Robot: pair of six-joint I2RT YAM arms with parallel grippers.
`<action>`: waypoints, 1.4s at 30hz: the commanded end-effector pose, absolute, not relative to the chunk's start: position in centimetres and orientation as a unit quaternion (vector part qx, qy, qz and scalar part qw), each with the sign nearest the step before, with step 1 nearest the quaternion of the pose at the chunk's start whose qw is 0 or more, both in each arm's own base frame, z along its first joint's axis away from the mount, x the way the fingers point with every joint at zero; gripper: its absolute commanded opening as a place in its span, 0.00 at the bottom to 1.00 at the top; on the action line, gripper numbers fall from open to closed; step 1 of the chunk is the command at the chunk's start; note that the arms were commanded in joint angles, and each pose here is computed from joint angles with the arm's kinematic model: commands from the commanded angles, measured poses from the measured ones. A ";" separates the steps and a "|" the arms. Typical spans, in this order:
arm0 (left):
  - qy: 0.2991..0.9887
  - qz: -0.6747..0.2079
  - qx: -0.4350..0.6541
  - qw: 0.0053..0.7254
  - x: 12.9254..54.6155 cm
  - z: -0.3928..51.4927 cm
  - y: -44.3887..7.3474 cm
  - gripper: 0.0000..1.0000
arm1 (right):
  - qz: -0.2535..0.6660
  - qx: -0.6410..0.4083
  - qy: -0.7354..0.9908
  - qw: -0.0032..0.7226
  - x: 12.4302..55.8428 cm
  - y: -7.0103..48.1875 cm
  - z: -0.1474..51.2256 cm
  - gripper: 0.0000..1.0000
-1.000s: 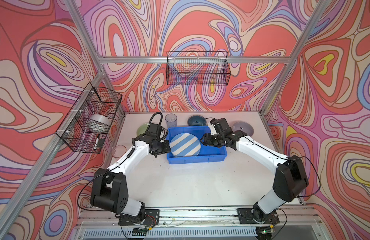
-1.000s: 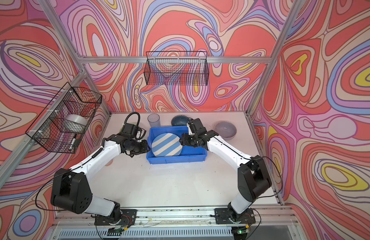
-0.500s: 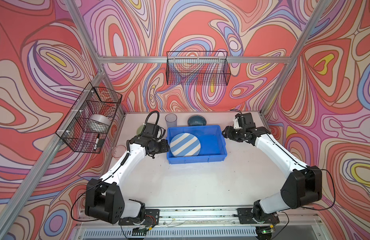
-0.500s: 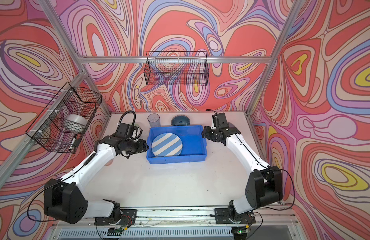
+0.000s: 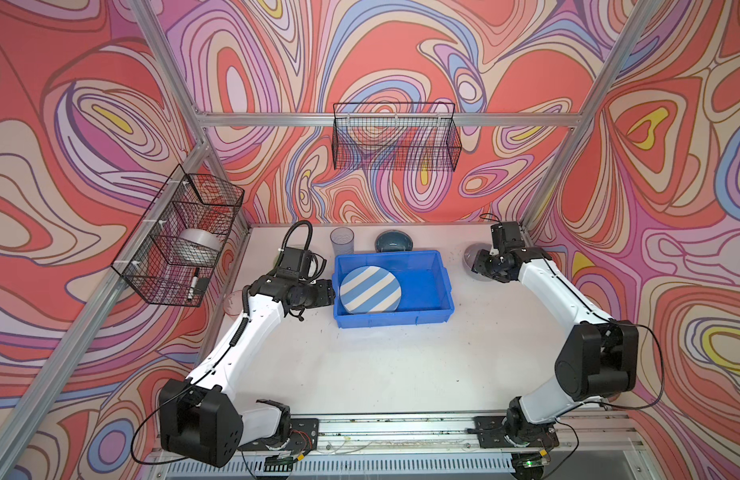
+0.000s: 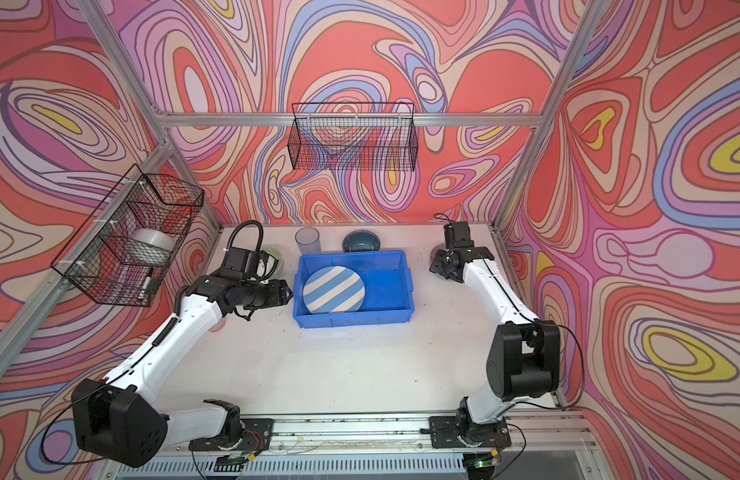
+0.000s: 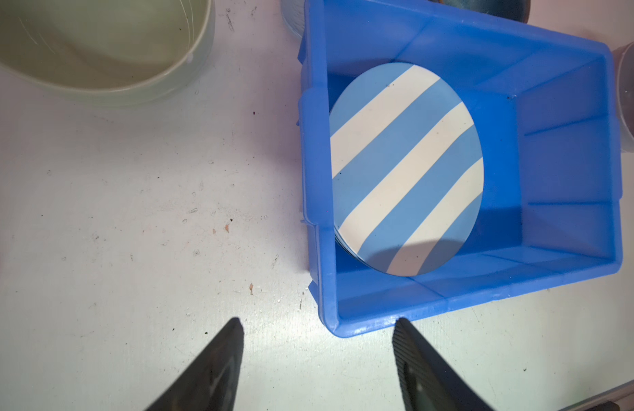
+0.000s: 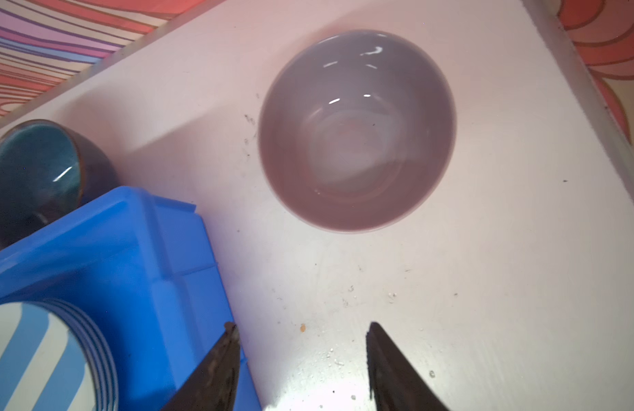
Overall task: Place the mixed dishes into the plastic bin
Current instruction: 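Move the right gripper to the grey-lavender bowl beside the bin, then pinch the grey-lavender bowl rim with the right gripper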
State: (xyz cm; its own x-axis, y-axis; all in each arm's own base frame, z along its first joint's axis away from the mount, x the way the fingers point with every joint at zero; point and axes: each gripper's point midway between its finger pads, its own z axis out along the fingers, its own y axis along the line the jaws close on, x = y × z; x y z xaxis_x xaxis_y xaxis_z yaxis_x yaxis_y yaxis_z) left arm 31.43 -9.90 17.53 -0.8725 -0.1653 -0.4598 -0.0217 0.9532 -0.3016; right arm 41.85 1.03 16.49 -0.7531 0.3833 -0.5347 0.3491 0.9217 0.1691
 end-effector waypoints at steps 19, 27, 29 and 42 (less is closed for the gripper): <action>0.962 -0.125 -0.052 0.239 29.4 17.2 -8.0 0.76 | -0.041 0.278 0.924 0.259 45.7 -8.1 11.7 0.57; 0.960 -0.135 -0.047 0.239 28.8 17.4 -8.2 0.77 | -0.039 0.296 0.924 0.239 46.3 -10.1 9.1 0.51; 0.961 -0.134 -0.048 0.238 28.7 17.3 -8.1 0.77 | -0.030 0.295 0.925 0.236 46.5 -10.1 8.6 0.48; 0.962 -0.136 -0.048 0.233 28.6 17.1 -8.2 0.77 | 0.016 0.277 0.940 0.200 47.2 -9.5 6.8 0.24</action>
State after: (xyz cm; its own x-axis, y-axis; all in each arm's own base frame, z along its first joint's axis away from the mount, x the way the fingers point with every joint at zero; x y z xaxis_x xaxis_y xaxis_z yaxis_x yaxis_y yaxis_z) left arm 29.45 -8.55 17.49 -0.8752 -0.1669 -0.4540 -0.0293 0.9551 -0.2947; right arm 47.20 -9.74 7.50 -0.7419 0.5343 -0.4052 0.5324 0.8367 0.1286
